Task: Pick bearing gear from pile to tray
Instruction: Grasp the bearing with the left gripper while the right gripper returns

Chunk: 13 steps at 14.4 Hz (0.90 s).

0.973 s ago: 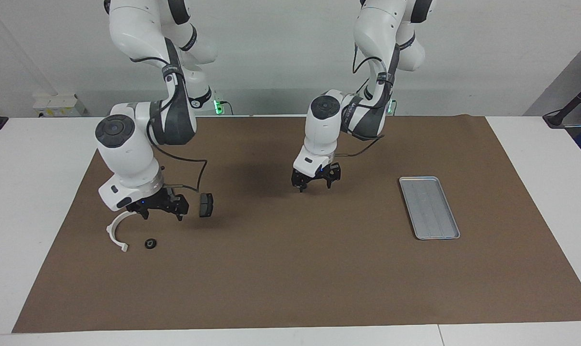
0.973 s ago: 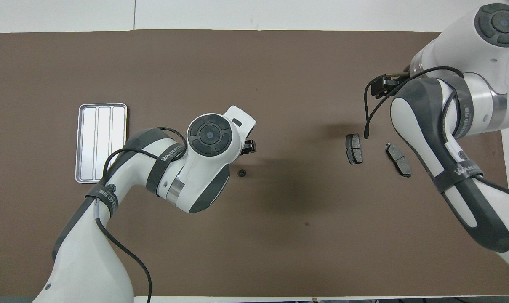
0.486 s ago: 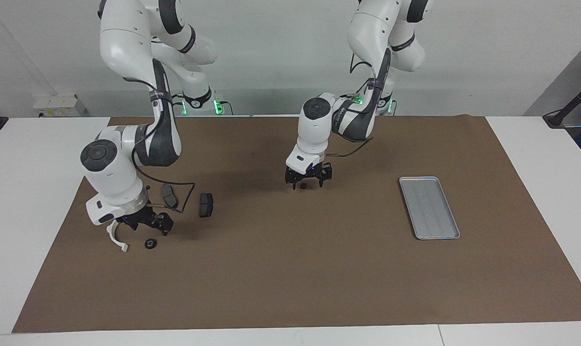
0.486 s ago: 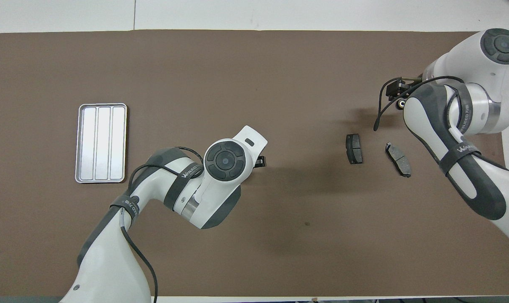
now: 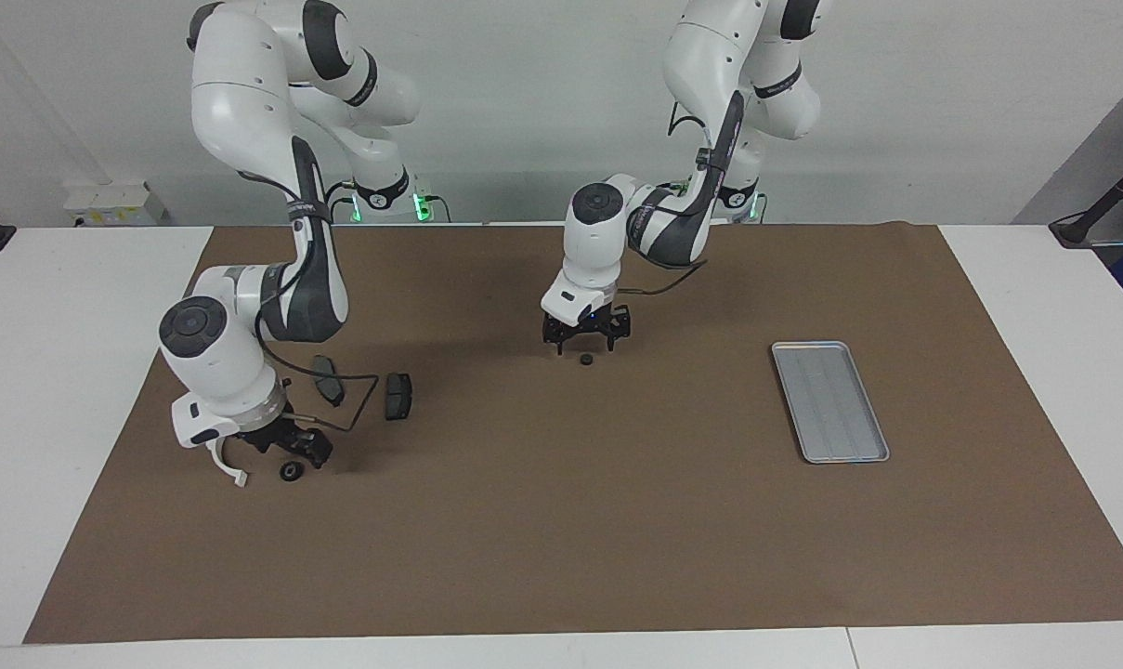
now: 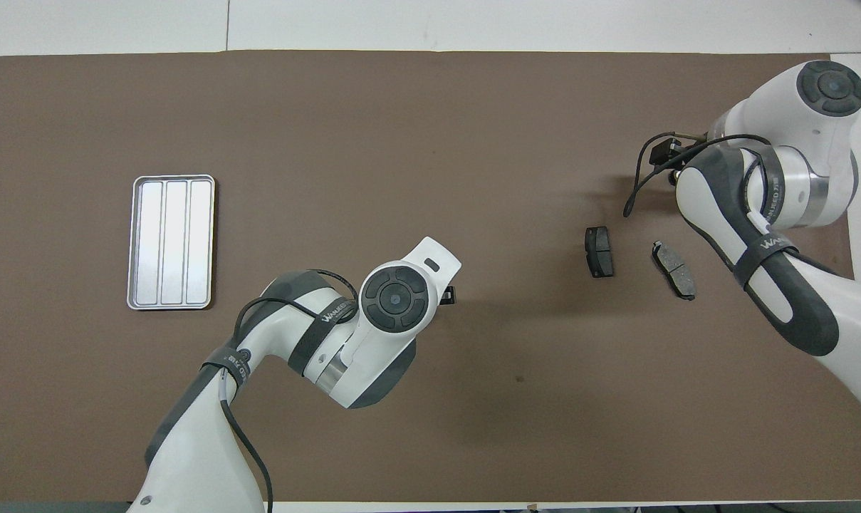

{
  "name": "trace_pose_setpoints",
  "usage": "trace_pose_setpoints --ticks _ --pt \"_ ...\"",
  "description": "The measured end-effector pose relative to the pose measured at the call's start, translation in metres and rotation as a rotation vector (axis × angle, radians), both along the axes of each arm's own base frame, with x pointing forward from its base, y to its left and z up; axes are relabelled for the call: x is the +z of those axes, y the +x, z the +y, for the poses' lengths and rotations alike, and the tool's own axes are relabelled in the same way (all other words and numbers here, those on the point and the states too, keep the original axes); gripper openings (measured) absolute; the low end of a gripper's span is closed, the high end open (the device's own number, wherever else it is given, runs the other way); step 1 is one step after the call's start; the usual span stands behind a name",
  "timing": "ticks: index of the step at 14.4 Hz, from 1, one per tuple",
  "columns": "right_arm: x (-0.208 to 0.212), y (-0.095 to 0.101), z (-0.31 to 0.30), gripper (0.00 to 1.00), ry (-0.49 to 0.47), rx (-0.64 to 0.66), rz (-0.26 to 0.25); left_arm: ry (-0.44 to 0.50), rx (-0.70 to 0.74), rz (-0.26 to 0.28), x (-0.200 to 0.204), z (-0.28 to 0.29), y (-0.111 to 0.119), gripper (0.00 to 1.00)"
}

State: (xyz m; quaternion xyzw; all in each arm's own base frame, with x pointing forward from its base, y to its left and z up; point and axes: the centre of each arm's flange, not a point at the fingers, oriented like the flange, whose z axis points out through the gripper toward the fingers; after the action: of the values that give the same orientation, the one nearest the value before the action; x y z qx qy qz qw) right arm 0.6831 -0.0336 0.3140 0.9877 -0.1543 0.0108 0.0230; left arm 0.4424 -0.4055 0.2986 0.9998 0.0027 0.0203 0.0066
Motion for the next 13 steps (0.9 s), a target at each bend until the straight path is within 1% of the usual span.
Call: trace_pose_setpoints --ticks 3,5,6,7,9,10,11,13 --pt "-0.007 0.000 -0.002 1.00 0.001 -0.012 0.010 0.004 0.002 0.004 -0.004 0.005 -0.004 1.00" --pt "-0.011 0.001 -0.003 1.00 0.001 -0.013 0.004 0.003 0.002 0.002 -0.004 0.006 -0.004 0.99" --pt "-0.013 0.001 -0.004 1.00 0.001 -0.014 0.001 0.004 0.002 0.002 -0.004 0.006 -0.004 1.00" --pt "-0.017 0.002 -0.006 0.91 0.000 -0.015 -0.002 0.004 0.003 0.000 -0.004 0.007 -0.003 1.00" --pt "-0.024 0.003 -0.009 0.91 -0.001 -0.018 -0.006 0.001 0.004 -0.011 -0.003 0.009 0.000 1.00" --pt "-0.024 0.003 -0.010 0.93 -0.001 -0.018 -0.012 -0.003 0.005 -0.017 -0.002 0.009 0.002 0.98" --pt "-0.025 0.004 -0.010 0.90 0.000 -0.017 -0.019 -0.008 0.005 -0.027 -0.001 0.010 0.003 0.96" --pt "-0.027 0.004 -0.010 0.90 0.000 -0.018 -0.018 -0.012 0.001 -0.040 0.002 0.009 0.006 1.00"
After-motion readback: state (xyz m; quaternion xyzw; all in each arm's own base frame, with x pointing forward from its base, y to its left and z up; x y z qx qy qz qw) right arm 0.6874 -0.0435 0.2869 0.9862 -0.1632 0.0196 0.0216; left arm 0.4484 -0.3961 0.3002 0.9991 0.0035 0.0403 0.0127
